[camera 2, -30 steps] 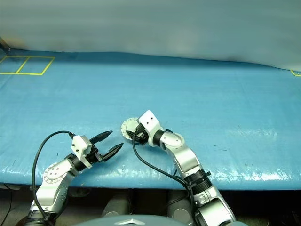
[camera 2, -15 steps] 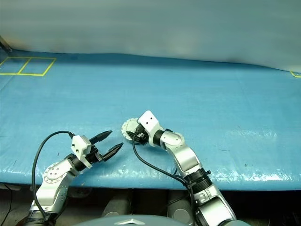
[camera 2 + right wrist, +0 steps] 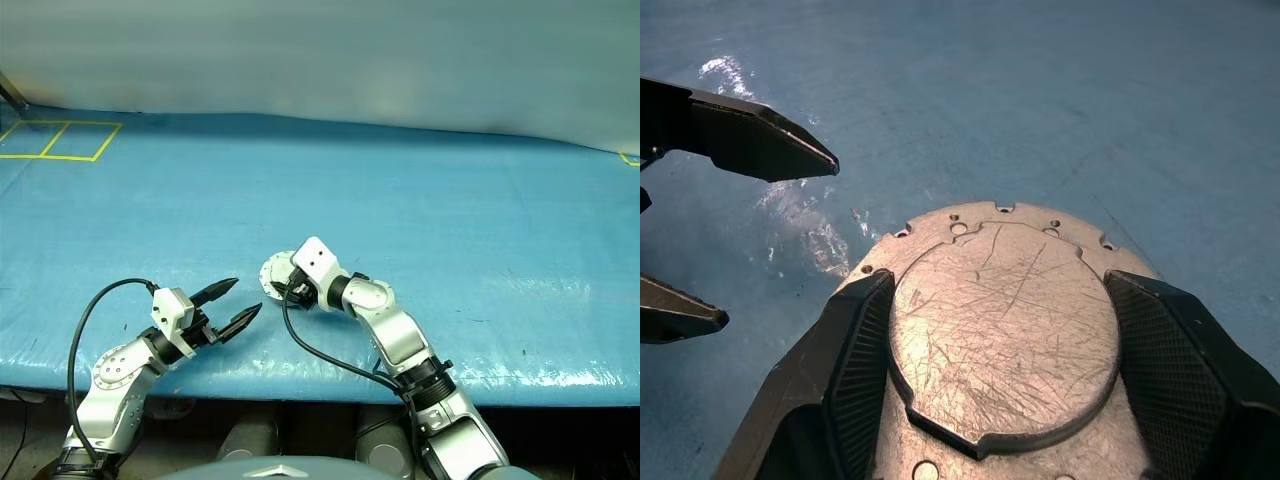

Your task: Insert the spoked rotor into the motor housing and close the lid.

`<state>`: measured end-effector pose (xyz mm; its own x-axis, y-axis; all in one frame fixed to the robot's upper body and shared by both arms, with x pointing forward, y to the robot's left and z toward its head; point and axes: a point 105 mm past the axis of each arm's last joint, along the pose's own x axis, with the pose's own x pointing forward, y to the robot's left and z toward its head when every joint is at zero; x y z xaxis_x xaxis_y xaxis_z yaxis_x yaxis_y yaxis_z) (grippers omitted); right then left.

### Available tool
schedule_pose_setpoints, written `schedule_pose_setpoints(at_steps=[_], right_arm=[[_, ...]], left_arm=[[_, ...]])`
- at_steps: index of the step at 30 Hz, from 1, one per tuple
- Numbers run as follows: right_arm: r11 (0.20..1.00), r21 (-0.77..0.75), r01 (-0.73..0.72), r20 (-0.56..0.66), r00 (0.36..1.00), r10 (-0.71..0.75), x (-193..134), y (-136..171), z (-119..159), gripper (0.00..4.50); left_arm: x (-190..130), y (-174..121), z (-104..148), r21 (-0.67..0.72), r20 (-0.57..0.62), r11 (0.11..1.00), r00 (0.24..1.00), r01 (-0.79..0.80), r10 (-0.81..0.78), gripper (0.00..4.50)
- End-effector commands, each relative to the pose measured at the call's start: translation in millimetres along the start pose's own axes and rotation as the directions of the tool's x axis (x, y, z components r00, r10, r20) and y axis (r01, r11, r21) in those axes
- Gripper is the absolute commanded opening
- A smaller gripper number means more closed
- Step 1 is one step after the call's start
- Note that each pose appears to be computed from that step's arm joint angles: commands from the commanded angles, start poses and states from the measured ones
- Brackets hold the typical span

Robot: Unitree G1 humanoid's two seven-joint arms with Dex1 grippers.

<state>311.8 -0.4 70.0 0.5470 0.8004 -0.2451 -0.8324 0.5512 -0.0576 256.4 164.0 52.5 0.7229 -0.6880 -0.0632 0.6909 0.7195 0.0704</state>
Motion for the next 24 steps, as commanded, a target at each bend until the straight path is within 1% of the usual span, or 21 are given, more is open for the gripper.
schedule_pose_setpoints(at_steps=[1,5,7,9,12,14,16,20,24], right_arm=[[0.998,0.055,0.022,-0.013,1.000,-0.022,-4.2,-4.3,-5.3,3.02],[0.996,-0.058,0.062,-0.040,0.997,-0.064,-4.4,-10.1,-5.8,3.02],[0.994,-0.093,0.057,-0.047,0.997,-0.062,-4.5,-10.0,-5.8,3.02],[0.995,-0.087,0.043,-0.041,0.998,-0.046,-4.6,-8.0,-4.6,3.02],[1.000,-0.017,0.020,0.003,1.000,-0.020,-4.8,-5.2,4.1,3.02],[0.998,-0.046,0.030,-0.002,1.000,-0.030,-5.5,-6.9,5.3,3.02],[0.996,-0.085,0.028,-0.021,0.999,-0.030,-5.5,-6.8,2.9,3.02],[0.999,-0.047,0.016,-0.043,0.999,-0.018,-3.3,-3.8,-5.8,3.02],[0.999,-0.042,0.026,-0.062,0.998,-0.028,-3.1,-4.9,-11.7,3.02]], left_arm=[[0.1,2.7,6.8,0.022,0.021,1.000,1.000,-0.002,0.001,3.85],[0.6,2.8,7.0,0.023,0.020,1.000,1.000,0.001,-0.001,3.85],[0.4,2.9,6.9,0.024,0.020,1.000,1.000,0.001,-0.001,3.85],[0.2,2.9,6.8,0.024,0.020,1.000,1.000,-0.001,0.000,3.85],[-0.3,3.1,6.8,0.024,0.019,1.000,1.000,-0.004,0.003,3.85],[-0.6,3.1,6.8,0.025,0.019,1.000,1.000,-0.005,0.005,3.85],[-0.9,3.2,7.0,0.026,0.019,1.000,1.000,-0.006,0.005,3.85],[1.2,7.5,10.9,0.030,0.036,0.999,0.999,-0.037,0.036,3.85],[9.3,13.9,24.8,-0.044,0.113,0.998,0.992,-0.054,0.059,3.85]])
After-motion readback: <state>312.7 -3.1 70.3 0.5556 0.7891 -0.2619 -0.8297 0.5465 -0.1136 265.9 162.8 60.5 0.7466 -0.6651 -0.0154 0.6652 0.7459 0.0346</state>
